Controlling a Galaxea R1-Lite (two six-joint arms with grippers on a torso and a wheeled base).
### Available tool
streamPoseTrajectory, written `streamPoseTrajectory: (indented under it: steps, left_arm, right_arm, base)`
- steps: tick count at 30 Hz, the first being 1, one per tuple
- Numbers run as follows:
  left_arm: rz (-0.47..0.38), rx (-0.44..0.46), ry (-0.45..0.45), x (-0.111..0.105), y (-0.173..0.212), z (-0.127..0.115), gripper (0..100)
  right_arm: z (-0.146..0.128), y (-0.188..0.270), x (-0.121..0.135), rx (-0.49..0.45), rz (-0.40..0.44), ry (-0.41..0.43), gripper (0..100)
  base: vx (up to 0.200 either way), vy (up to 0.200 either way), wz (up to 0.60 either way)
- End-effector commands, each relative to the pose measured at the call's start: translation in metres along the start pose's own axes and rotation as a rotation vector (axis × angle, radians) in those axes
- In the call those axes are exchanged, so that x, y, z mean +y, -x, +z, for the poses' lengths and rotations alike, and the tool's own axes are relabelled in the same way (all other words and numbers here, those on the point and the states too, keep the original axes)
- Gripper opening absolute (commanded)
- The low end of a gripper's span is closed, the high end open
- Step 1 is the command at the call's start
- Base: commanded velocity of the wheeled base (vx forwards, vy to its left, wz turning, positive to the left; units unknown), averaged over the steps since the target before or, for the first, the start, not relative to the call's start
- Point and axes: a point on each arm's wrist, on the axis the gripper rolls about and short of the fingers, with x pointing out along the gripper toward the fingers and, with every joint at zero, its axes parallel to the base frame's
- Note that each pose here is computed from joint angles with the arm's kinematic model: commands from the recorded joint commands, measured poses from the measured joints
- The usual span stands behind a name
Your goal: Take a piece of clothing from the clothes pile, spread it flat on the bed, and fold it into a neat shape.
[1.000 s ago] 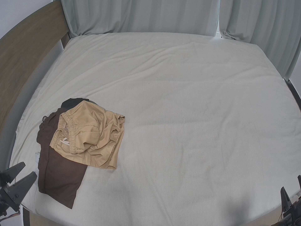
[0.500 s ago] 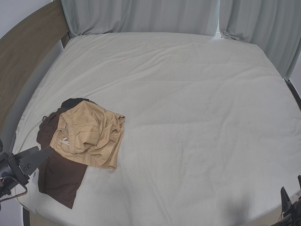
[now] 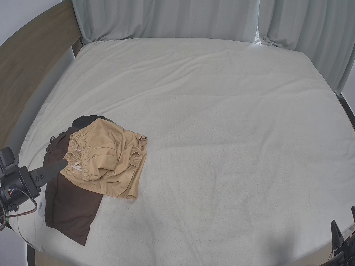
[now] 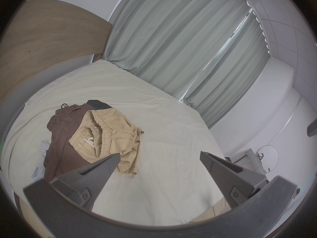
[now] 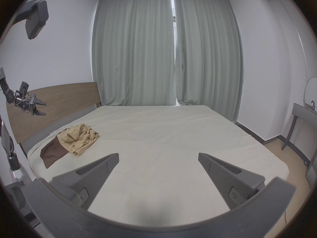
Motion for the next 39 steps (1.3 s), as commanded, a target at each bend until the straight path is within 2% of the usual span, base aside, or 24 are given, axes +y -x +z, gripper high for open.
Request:
streamPoseTrajectory:
  steps: [1, 10, 21, 32, 39]
  left_arm:
    - [0.028, 0.026, 0.024, 0.009, -0.010, 0.000, 100]
    - [0.060, 0.039, 0.045, 0.023, -0.028, 0.005, 100]
    - [0.062, 0.061, 0.075, 0.057, -0.066, 0.009, 100]
    - [0.066, 0.063, 0.078, 0.074, -0.088, 0.005, 100]
    - [0.100, 0.065, 0.096, 0.095, -0.100, 0.000, 100]
  right_arm:
    - [-0.005, -0.001, 0.000, 0.011, 0.000, 0.000, 100]
    - [-0.005, -0.001, 0.000, 0.011, 0.002, 0.001, 100]
    - [-0.005, -0.001, 0.000, 0.011, 0.003, 0.001, 100]
    - [-0.005, -0.001, 0.000, 0.011, 0.003, 0.001, 100]
    - [-0.005, -0.001, 0.000, 0.009, 0.003, 0.001, 100]
  base:
    - [0.000, 0.000, 0.00]
    - [0.000, 0.000, 0.00]
    - [0.000, 0.000, 0.00]
    - [0.000, 0.000, 0.00]
    - [0.000, 0.000, 0.00]
